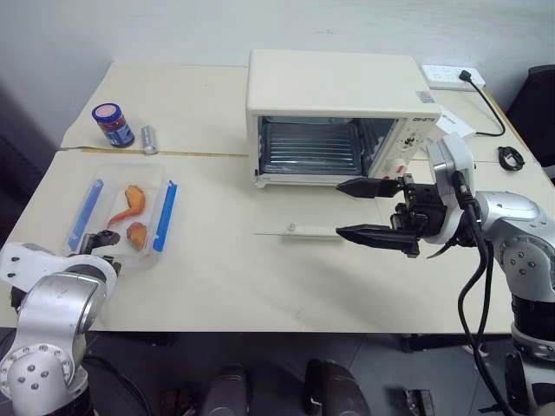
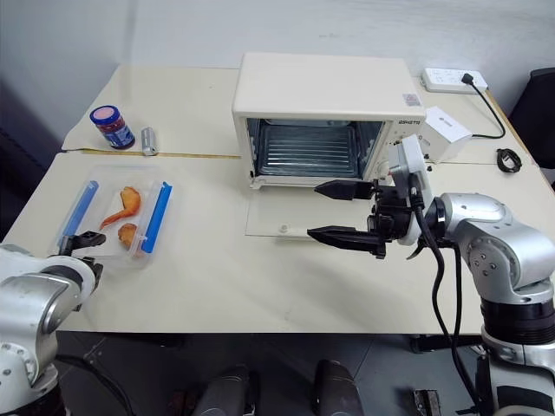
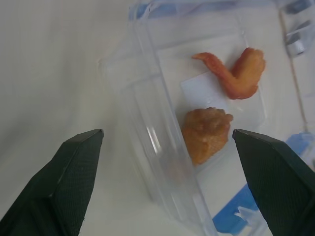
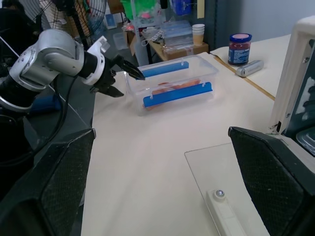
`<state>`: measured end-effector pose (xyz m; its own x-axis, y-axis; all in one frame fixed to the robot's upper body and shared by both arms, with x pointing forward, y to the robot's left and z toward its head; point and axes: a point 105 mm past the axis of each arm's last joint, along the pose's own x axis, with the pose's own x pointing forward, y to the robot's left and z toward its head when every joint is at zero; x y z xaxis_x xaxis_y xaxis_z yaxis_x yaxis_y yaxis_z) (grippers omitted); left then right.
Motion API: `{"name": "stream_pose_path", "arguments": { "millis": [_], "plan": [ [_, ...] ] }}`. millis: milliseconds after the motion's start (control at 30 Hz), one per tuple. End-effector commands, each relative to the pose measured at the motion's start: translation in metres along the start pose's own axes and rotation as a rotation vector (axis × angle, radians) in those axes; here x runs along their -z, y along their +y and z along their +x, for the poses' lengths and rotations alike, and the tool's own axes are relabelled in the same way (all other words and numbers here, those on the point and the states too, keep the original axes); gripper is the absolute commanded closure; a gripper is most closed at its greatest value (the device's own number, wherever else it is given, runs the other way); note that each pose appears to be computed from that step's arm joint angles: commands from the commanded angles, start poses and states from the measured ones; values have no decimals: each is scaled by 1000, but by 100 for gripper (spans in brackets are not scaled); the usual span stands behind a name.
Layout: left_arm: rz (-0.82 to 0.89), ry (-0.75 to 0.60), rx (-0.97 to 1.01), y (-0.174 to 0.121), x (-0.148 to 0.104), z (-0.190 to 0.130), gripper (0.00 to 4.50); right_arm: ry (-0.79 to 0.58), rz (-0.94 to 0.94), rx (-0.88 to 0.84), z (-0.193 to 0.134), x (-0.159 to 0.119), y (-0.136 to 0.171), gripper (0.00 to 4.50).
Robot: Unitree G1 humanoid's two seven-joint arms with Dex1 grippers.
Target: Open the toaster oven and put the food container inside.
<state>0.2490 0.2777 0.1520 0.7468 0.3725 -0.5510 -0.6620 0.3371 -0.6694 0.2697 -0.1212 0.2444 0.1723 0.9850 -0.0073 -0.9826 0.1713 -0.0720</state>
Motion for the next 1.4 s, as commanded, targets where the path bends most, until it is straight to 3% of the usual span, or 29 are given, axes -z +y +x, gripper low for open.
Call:
{"name": "stream_pose_path", "arguments": {
  "millis": [33,267,400,533,700,800,967,1133,1400],
  "plan": [
    [-4,-7,-33,3,-8,5,118,-20,-53,9,-7,-14,7,0],
    [15,-10,-74,10,-16,10,321,-18,-59,16,-11,-18,11,0],
    [117,-16,-43,5,-29,12,428,-7,-27,23,-14,-18,11,0],
    [289,18,10,1,-42,13,428,5,8,27,-22,-17,13,0],
    [590,100,287,-31,-38,-2,428,38,-5,98,-35,-9,10,0],
    [760,199,524,-60,-15,-21,428,39,16,131,-41,-2,11,0],
    [888,340,702,-89,18,-32,428,42,25,171,-48,5,15,0],
    [969,461,757,-110,51,-31,428,37,26,216,-57,8,18,0],
    [1077,553,780,-177,105,-23,428,27,34,296,-68,14,29,0]
  ]
}}
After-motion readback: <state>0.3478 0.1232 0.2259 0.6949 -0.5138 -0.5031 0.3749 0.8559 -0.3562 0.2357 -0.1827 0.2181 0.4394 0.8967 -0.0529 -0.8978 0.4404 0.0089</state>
